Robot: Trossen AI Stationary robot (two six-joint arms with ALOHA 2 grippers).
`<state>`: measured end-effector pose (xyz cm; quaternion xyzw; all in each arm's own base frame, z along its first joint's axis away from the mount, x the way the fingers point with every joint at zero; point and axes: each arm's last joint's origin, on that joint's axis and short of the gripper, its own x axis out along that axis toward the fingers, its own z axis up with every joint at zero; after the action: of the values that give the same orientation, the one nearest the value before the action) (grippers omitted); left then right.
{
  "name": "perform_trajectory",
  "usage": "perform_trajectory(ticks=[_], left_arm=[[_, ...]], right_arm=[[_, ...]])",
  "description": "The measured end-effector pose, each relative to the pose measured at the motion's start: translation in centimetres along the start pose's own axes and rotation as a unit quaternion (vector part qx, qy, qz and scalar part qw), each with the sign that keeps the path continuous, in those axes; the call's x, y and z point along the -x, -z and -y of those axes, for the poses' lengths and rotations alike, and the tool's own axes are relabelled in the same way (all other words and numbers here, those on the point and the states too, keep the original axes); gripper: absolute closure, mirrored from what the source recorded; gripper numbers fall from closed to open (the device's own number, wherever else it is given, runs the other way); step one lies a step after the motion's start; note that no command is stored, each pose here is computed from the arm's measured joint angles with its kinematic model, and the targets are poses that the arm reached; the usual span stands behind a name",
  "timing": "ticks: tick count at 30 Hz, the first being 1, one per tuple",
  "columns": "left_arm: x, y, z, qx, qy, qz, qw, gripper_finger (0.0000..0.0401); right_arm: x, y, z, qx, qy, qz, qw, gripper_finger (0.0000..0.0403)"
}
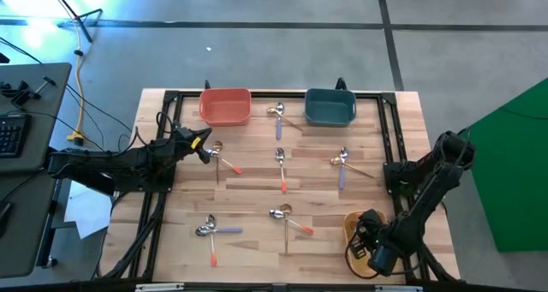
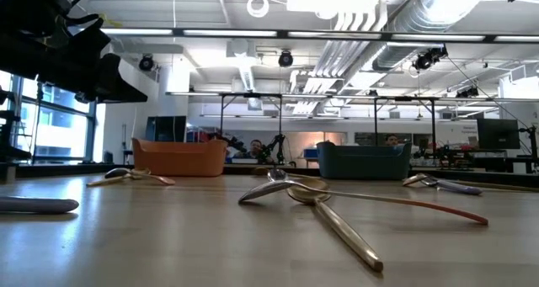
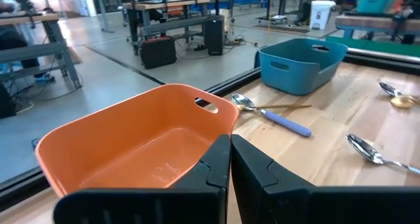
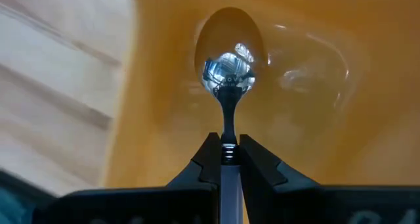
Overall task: Sort silverware by color (type)
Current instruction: Put the violet spoon into the yellow bin, then put the orange spoon into the orange bin
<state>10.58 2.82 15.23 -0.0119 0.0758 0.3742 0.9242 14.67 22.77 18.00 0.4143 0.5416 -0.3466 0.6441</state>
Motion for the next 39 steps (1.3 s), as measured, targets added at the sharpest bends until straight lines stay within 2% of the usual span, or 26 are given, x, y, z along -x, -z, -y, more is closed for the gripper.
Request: perform_trajectory(ticks=[7,12,14,18,22,27,31,33,39], left_arm=[[0.0,0.2,0.1,-0.009,0.010,-0.009,1.000,0.0396],[0.0,0.2,0.4,-0.002,0.066,-0.013,0.998,0.0396],[0.0,0.1,0.5,-0.011,0.092,-0.010,0.996,0.0396],[0.1,-0.4,0.8,0.048,0.133,0.005,0.990,0.0396],[0.2,-0.6,1.0,0.072,0.168,0.010,0.983,0.0396],[0.2,-0.3,1.1,0.051,0.179,-0.007,0.982,0.0396],[0.2,-0.2,1.1,0.045,0.188,-0.008,0.981,0.0396],[0.2,-0.2,1.1,0.043,0.188,-0.007,0.981,0.0396],[0.2,-0.2,1.1,0.059,0.184,-0.012,0.981,0.0396]], right_arm=[[-1.5,-0.4,0.7,-0.005,0.027,-0.042,0.999,0.0385],[-2.1,-0.5,0.6,0.001,0.033,-0.086,0.996,0.0339],[-2.0,-0.7,0.4,0.017,0.031,-0.090,0.995,0.0313],[-1.3,-1.4,-0.6,0.069,0.028,-0.091,0.993,0.0281],[0.7,-2.3,-2.0,0.148,0.036,-0.099,0.983,0.0277],[3.8,-3.9,-3.5,0.206,0.056,-0.094,0.972,0.0285],[5.5,-5.5,-5.0,0.267,0.028,-0.096,0.959,0.0298],[5.9,-6.6,-5.9,0.306,0.003,-0.076,0.949,0.0307],[4.9,-11.0,-8.6,0.431,-0.079,0.032,0.898,0.0339]])
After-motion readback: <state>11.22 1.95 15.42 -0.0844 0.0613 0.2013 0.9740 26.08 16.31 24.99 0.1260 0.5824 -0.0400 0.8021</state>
